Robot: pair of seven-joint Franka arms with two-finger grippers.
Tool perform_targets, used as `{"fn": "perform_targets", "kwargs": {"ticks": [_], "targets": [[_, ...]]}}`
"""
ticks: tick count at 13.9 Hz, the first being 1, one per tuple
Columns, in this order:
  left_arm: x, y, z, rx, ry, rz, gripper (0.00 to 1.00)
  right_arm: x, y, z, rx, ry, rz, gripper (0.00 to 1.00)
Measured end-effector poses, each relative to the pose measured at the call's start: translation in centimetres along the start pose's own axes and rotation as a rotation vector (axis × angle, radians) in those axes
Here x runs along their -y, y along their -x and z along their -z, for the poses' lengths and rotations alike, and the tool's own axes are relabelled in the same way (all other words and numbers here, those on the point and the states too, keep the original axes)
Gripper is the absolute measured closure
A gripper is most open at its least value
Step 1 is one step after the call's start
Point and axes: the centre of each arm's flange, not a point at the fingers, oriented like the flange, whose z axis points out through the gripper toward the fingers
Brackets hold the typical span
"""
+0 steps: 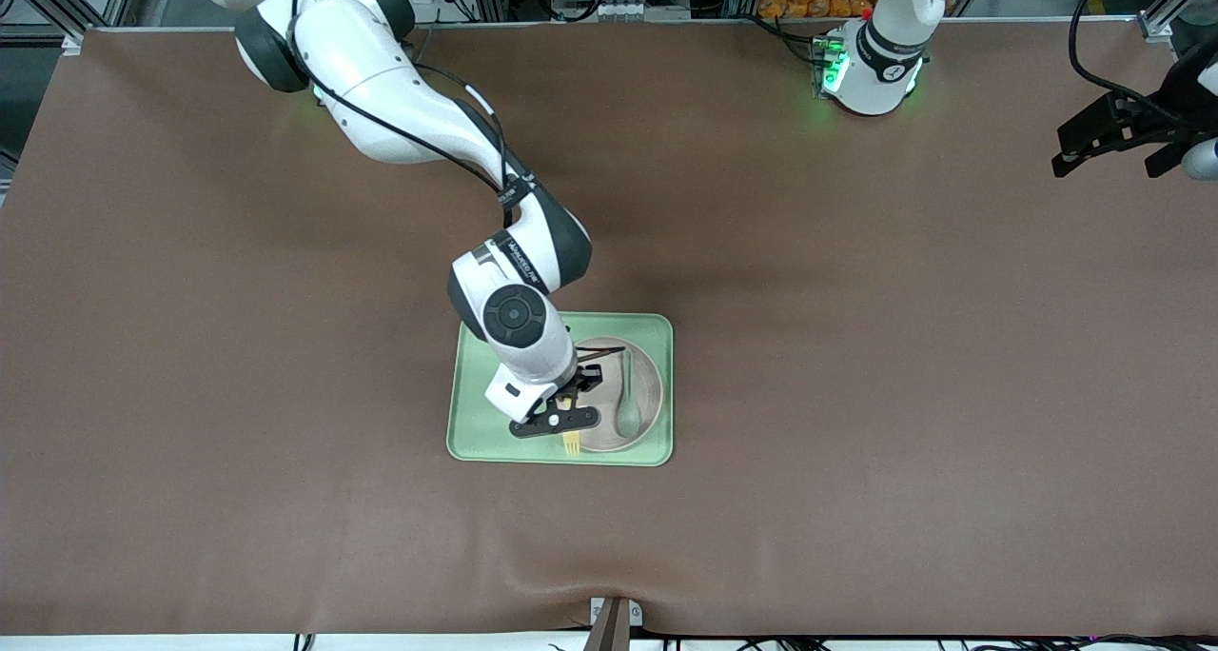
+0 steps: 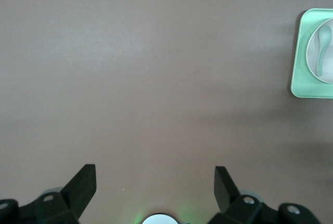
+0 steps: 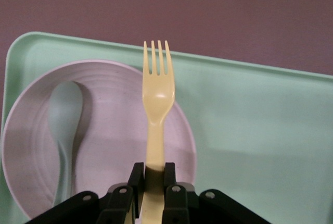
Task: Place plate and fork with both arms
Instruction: 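Carry the fork with the right gripper beside the plate on the tray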
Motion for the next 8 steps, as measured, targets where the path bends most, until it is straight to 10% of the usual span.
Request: {"fn": "perform_targets", "kwargs": {"ticks": [8], "targets": [[-0.5,0.1,0.0,0.001,-0.001,-0.009,0.00,-7.1,-1.0,-2.6,0.084,0.040,-0.002,0.80]]}}
